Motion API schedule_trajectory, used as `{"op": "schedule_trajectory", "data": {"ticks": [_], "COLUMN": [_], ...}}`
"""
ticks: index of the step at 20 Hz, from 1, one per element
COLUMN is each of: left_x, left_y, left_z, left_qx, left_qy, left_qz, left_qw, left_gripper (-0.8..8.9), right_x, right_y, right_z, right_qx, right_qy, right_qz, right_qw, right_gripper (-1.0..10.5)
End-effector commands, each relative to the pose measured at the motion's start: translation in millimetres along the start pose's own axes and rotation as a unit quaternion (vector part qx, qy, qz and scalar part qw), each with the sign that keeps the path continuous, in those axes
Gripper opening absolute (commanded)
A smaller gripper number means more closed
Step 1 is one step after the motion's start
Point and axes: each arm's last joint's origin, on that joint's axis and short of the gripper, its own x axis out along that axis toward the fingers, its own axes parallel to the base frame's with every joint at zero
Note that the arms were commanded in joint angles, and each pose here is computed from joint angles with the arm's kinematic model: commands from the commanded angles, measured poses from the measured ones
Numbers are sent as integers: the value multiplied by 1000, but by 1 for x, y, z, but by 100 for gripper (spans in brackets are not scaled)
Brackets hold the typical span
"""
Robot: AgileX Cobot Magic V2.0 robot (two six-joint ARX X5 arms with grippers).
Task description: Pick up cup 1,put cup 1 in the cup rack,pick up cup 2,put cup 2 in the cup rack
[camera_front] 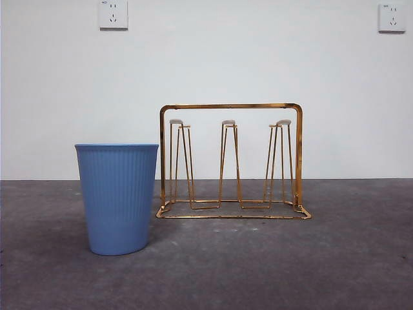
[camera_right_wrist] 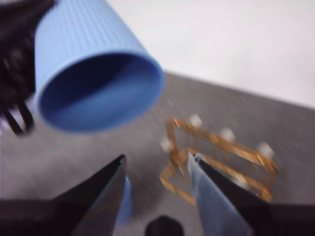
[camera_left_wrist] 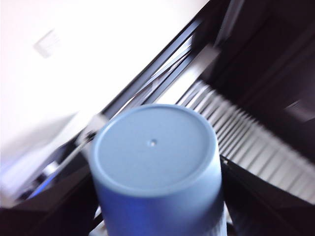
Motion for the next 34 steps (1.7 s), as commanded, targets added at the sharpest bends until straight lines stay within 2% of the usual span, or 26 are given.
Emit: {"op": "schedule_trajectory", "data": {"ticks": [1,3,5,10,13,17,22,25,28,34], "left_x": [4,9,15,32,43,56,77,89,94,95], "left_y": [2,2,-2,-14,-12,7,49,66,83,110], "left_z": [1,0,-3,-9,-19,-38,-65,-76,-86,-102], "left_qx": [75,119,175,290,327,349,355,374,381,381], "left_qy": [26,47,71,99,114,134,168,178,188,205], "left_qz": [44,94,139,183,201,231,273,295,312,336], "left_qw": [996,987,972,934,916,898,878,861,850,836], "left_gripper": [-8,-8,-8,-8,-8,-8,-8,-8,-8,-8], "right_x": [-10,-19,-28,-47,-55,-62,-68,-69,-69,-69], "right_y": [-1,-1,-1,0,0,0,0,0,0,0], "right_z": [-12,-18,-24,-35,-43,-52,-63,-64,-64,-64], "right_qx": [-13,-12,-11,-10,-7,-7,2,2,2,1], "right_qy": [43,63,77,106,130,170,229,228,228,228], "right_qz": [-28,-41,-52,-76,-88,-96,-97,-97,-97,-97], "right_qw": [999,997,996,991,988,981,969,969,969,969], "right_gripper": [220,220,220,220,218,216,216,216,216,216]}}
